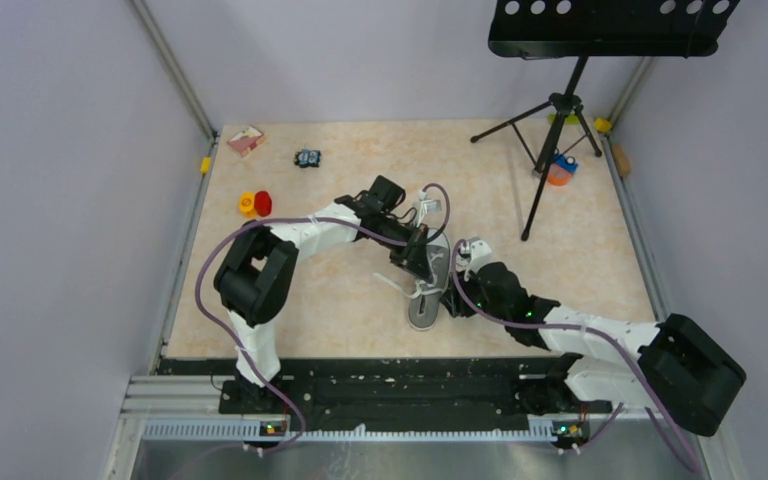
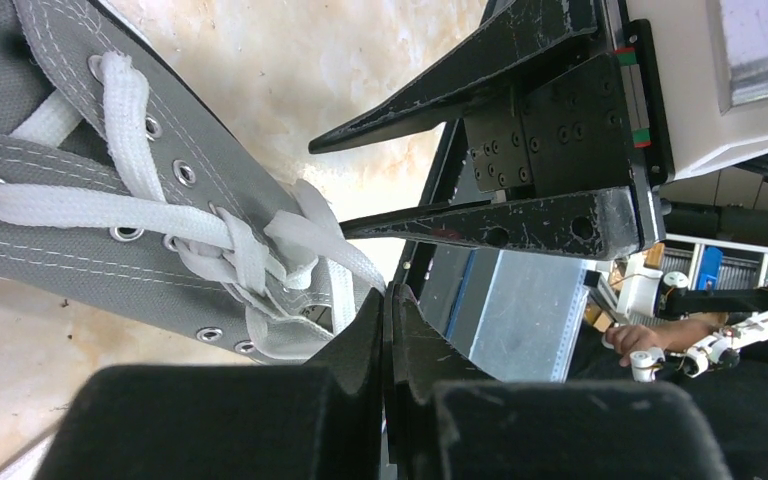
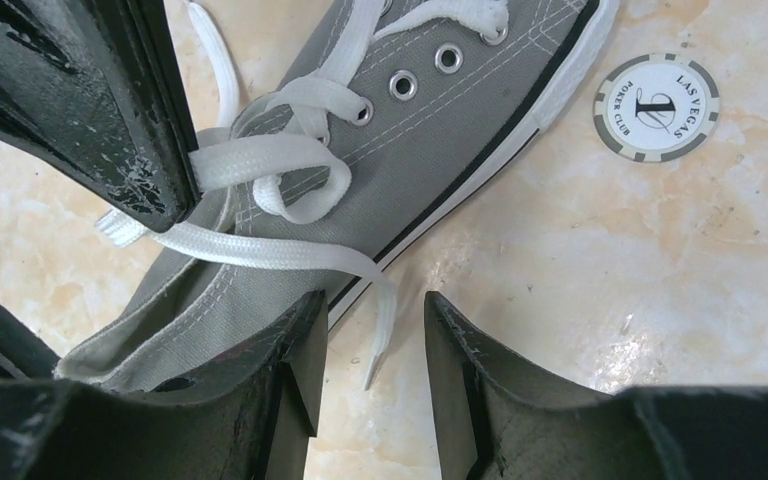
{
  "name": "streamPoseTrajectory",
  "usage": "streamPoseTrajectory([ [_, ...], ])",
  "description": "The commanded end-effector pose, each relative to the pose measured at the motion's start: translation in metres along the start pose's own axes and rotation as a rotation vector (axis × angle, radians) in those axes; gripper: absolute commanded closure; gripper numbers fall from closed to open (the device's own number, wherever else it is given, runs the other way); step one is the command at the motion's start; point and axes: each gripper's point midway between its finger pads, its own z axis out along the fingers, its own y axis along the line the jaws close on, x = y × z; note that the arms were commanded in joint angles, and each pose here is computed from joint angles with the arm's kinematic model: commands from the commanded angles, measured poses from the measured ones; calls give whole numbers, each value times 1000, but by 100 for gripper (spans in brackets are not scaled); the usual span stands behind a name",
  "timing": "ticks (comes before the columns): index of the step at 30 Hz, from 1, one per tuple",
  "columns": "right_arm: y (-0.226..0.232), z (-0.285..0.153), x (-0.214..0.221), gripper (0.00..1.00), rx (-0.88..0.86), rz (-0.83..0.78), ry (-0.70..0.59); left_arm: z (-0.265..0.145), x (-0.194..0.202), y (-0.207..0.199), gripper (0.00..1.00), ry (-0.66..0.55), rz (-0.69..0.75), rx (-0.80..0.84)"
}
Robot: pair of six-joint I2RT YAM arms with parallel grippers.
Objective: Tie the shoes
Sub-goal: Cross the shoelace with the shoelace.
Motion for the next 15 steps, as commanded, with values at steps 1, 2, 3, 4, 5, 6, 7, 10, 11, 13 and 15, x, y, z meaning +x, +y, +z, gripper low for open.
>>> streamPoseTrajectory([
  [1, 14, 6, -36, 58, -34, -38, -106, -6, -16, -11, 100, -37, 47, 20],
  [2, 15, 7, -38, 58, -40, -42, -110, -6, -16, -11, 100, -37, 46, 20],
  [3, 17, 8, -39, 59, -50, -44, -110, -6, -15, -11, 100, -36, 45, 21],
  [4, 19, 8, -39, 59, -60, -47, -111, -6, -15, -11, 100, -35, 45, 21],
  [5, 21, 8, -40, 60, -71, -49, -114, -6, -15, -10, 100, -35, 43, 22],
  [6, 24, 8, -42, 60, -84, -50, -120, -5, -15, -11, 100, -34, 43, 23],
  [7, 25, 8, -43, 60, -93, -49, -126, -5, -15, -10, 100, -34, 42, 23],
  [10, 28, 8, -46, 64, -108, -56, -138, -5, -15, -10, 100, -33, 42, 25],
  [11, 29, 8, -48, 68, -113, -56, -146, -5, -15, -10, 100, -32, 41, 24],
  [13, 30, 8, -49, 82, -116, -53, -152, -5, -15, -9, 100, -29, 39, 25],
  [15, 30, 7, -49, 95, -114, -50, -154, -5, -14, -9, 100, -28, 40, 25],
])
